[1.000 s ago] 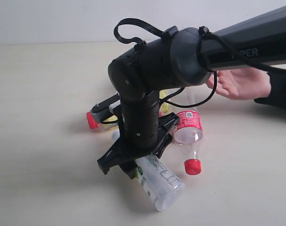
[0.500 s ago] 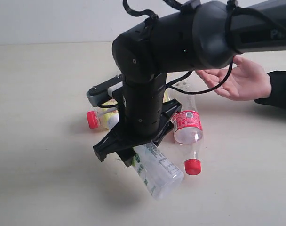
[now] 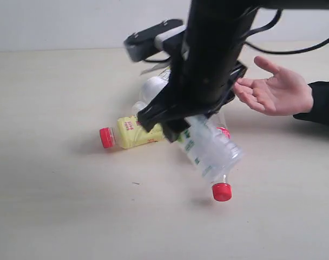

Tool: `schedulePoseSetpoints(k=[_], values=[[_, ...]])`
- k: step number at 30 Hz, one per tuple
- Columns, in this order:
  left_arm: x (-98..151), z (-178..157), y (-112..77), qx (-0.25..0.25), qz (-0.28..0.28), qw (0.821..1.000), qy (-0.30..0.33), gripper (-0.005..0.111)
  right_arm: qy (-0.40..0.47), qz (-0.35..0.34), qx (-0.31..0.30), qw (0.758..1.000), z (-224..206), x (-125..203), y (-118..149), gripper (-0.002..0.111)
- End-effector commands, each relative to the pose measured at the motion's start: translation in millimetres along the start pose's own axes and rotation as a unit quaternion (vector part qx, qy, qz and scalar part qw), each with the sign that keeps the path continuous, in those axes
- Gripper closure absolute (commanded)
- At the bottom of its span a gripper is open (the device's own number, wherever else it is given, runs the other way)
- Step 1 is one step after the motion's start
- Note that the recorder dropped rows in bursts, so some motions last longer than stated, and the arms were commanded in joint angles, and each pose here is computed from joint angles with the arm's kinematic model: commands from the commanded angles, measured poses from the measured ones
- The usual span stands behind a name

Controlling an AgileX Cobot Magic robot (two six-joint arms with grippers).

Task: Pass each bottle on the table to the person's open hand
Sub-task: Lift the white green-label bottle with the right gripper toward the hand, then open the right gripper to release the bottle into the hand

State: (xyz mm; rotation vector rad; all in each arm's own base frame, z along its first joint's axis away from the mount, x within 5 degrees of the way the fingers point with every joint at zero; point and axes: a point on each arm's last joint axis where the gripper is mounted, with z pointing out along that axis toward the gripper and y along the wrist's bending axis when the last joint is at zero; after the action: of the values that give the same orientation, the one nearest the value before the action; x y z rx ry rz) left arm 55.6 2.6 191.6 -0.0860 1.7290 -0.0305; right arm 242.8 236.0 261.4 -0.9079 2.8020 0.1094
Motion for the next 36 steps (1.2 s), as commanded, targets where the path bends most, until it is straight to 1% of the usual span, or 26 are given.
schedulePoseSetpoints(k=[1, 5, 10, 13, 16, 20, 29, 36], values=[[1, 0, 0.2, -0.001, 0.002, 1.000, -0.002, 0.100, -0.030, 0.053, 0.024, 0.998, -28, 4, -50, 0.108], [1, 0, 0.2, -0.001, 0.002, 1.000, -0.002, 0.100, -0.034, 0.109, 0.038, 0.993, -33, 7, -88, 0.108], [1, 0, 0.2, -0.001, 0.002, 1.000, -0.002, 0.100, -0.034, 0.173, 0.054, 0.983, -28, 12, -133, 0.108], [1, 0, 0.2, -0.001, 0.002, 1.000, -0.002, 0.100, -0.024, 0.202, 0.061, 0.977, -20, 15, -156, 0.108], [1, 0, 0.2, -0.001, 0.002, 1.000, -0.002, 0.100, -0.027, 0.220, 0.066, 0.973, -10, 15, -173, 0.108], [1, 0, 0.2, -0.001, 0.002, 1.000, -0.002, 0.100, -0.009, 0.219, 0.066, 0.974, 2, 6, -185, 0.108], [1, 0, 0.2, -0.001, 0.002, 1.000, -0.002, 0.100, 0.015, 0.219, 0.062, 0.974, 23, -24, -199, 0.108], [1, 0, 0.2, -0.001, 0.002, 1.000, -0.002, 0.100, 0.050, 0.220, 0.061, 0.972, 40, -25, -201, 0.108]])
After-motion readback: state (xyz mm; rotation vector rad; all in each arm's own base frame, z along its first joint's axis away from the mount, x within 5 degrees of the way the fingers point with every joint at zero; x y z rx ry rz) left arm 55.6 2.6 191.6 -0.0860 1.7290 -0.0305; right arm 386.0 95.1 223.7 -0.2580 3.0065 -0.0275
